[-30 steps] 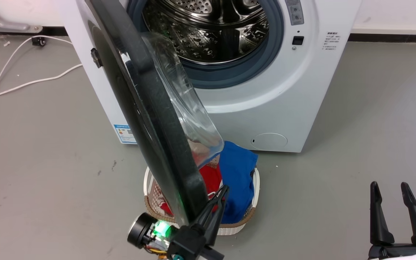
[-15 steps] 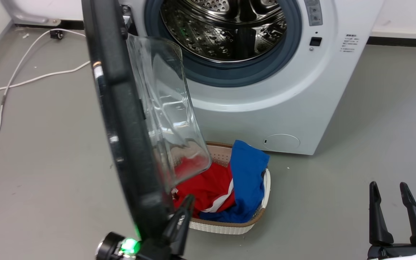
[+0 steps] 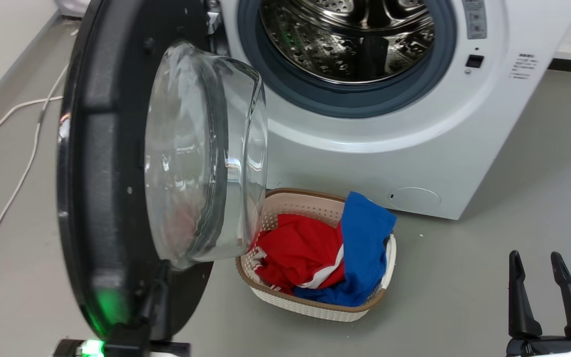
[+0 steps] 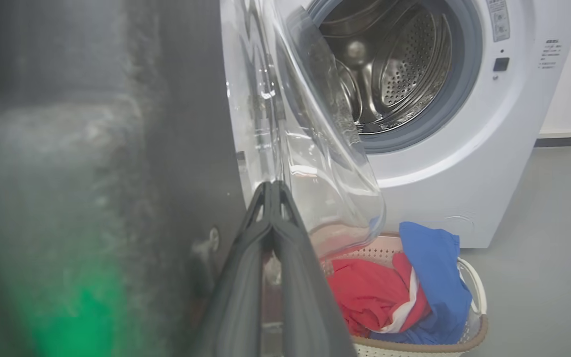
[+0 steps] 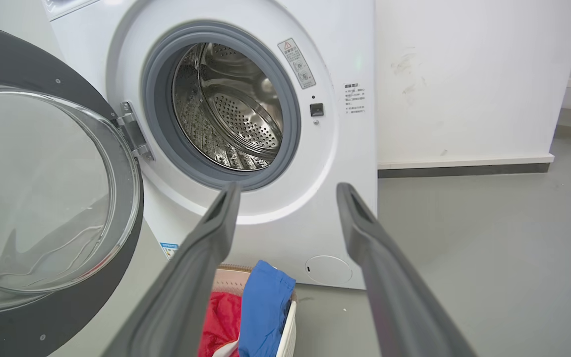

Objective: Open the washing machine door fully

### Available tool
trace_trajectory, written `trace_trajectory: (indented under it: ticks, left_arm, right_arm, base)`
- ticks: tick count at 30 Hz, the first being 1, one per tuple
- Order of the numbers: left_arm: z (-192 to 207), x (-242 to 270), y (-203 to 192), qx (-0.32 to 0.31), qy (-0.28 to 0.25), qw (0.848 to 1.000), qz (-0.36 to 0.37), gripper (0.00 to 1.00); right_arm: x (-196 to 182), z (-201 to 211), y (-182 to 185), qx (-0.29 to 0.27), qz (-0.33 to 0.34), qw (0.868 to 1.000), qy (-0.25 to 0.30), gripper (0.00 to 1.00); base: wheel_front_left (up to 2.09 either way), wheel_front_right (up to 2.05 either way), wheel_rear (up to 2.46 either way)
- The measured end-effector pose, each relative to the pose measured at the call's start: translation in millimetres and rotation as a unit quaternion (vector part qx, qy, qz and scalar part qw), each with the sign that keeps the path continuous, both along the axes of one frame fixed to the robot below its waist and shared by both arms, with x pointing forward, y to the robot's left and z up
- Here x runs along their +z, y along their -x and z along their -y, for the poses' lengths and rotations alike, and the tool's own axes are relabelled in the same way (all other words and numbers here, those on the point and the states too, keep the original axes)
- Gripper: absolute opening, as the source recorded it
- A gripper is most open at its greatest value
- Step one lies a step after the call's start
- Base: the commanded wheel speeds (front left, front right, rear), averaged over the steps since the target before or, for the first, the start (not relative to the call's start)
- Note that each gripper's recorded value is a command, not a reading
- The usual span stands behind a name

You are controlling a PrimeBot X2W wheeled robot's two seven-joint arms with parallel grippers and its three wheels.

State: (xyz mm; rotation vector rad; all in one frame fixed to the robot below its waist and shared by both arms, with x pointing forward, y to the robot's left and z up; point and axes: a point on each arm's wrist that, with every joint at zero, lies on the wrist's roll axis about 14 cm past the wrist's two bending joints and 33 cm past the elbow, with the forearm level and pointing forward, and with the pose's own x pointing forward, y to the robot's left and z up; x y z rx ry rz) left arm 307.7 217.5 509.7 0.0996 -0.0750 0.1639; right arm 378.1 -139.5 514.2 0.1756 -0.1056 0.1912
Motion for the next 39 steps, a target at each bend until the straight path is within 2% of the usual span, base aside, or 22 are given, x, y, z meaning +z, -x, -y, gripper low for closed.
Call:
trace_trajectory:
  ticks: [3, 12, 27, 39]
  left_arm:
    - [-32.2, 5.9, 8.8, 0.046, -0.014, 0.999, 0.005, 0.0]
    - [-83.2, 15.2, 20.9, 0.12, -0.039, 0.992, 0.011, 0.0]
    - [-150.7, 17.0, 18.8, 0.208, -0.036, 0.977, 0.007, 0.0]
    - [-201.5, 14.2, 17.2, 0.245, -0.046, 0.968, -0.012, 0.0]
  right_arm:
    - [-1.5, -9.9, -3.9, 0.015, -0.001, 1.0, 0.001, 1.0]
    - [-3.5, -16.3, -7.3, 0.024, -0.003, 1.0, 0.004, 1.0]
    - [-13.3, -16.3, -18.1, 0.022, -0.013, 1.0, 0.009, 1.0]
    - [-20.0, -16.6, -26.1, 0.021, -0.018, 0.999, 0.019, 1.0]
  base:
    - [0.0, 0.0, 0.0]
    - [0.0, 0.0, 0.0]
    - [0.0, 0.0, 0.0]
    - [0.0, 0.0, 0.0]
